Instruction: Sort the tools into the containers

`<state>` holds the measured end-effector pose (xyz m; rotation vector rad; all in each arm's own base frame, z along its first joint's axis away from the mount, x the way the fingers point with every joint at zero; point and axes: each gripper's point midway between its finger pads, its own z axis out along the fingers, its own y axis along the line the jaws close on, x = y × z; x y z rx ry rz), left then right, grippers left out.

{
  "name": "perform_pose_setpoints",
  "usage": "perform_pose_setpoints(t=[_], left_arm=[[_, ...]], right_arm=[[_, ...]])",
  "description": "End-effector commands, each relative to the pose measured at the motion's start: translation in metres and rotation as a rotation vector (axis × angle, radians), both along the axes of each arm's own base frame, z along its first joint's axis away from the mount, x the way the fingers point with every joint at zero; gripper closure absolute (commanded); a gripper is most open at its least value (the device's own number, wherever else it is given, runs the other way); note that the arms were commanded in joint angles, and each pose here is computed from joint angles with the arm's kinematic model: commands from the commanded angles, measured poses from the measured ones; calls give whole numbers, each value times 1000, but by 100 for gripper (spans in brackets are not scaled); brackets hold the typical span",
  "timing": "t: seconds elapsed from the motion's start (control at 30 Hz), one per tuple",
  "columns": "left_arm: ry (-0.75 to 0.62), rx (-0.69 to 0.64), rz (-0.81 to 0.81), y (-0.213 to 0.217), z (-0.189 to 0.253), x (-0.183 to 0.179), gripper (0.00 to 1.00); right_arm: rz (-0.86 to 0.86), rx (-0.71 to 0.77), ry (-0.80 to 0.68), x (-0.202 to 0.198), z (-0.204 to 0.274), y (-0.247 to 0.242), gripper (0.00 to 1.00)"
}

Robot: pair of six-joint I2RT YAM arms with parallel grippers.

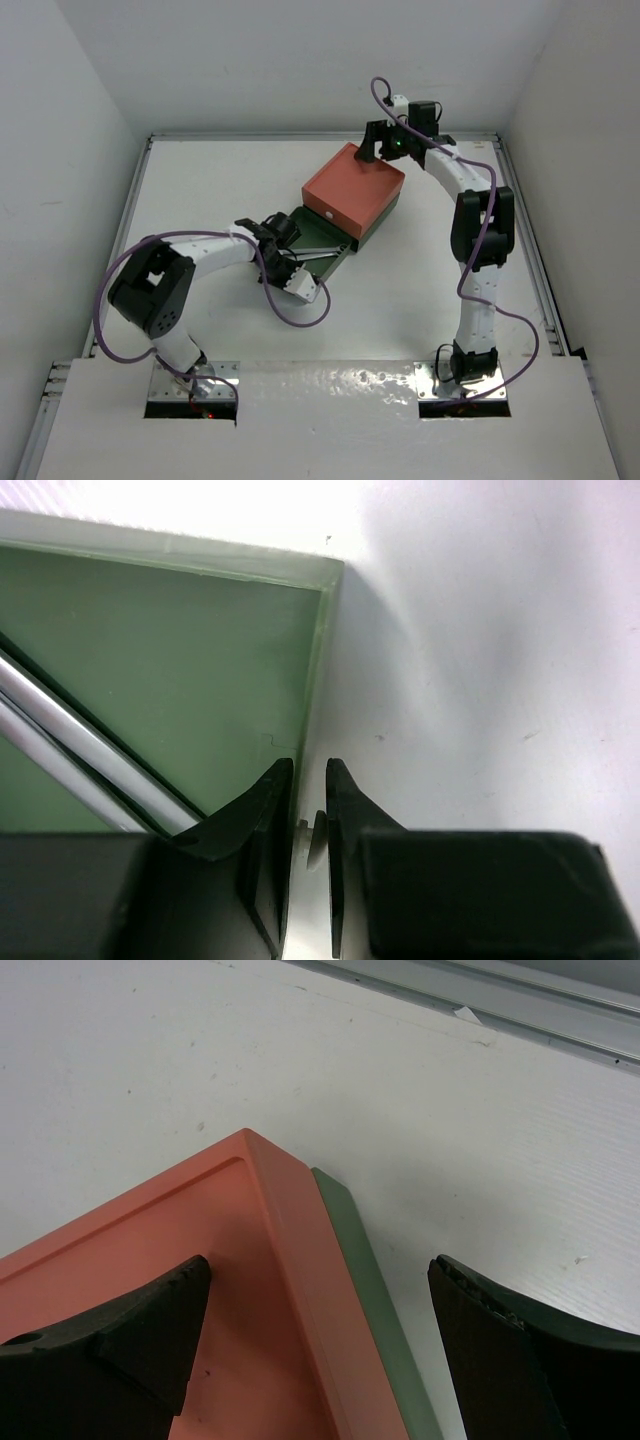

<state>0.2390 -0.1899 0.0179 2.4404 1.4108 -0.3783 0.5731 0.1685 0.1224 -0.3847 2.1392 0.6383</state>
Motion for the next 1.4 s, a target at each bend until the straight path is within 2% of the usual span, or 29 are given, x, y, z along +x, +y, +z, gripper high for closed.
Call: perform_pose_setpoints(t=[0.0,0.17,0.5,0.7,0.8,1.03,1.23,1.37], left_arm=[[-121,-119,-74,-35,31,27,92],[-127,-146,-117,-41,41,19,100],[-134,-113,-127,-33,36,3,100],[-211,-129,-32,-38,38,26,100],[-187,-142,26,-47,39,34,100],[-186,-217,18,-61,48,35,100],[-119,-268,14,-65,56,18,100],[-125,-286,18,-67,57,17,100]], right_arm=[[12,-22,40,-13,-9,-2,13],[11,-19,54,-13,-14,-1,15],[-7,-15,48,-15,-13,-3,18],[-7,-14,45,-16,-13,-3,18],[-8,-14,48,-18,-14,-3,18],[-6,-15,54,-19,-17,-3,18],[-8,-10,56,-20,-17,-3,19],[-13,-3,58,-20,-18,-3,20]])
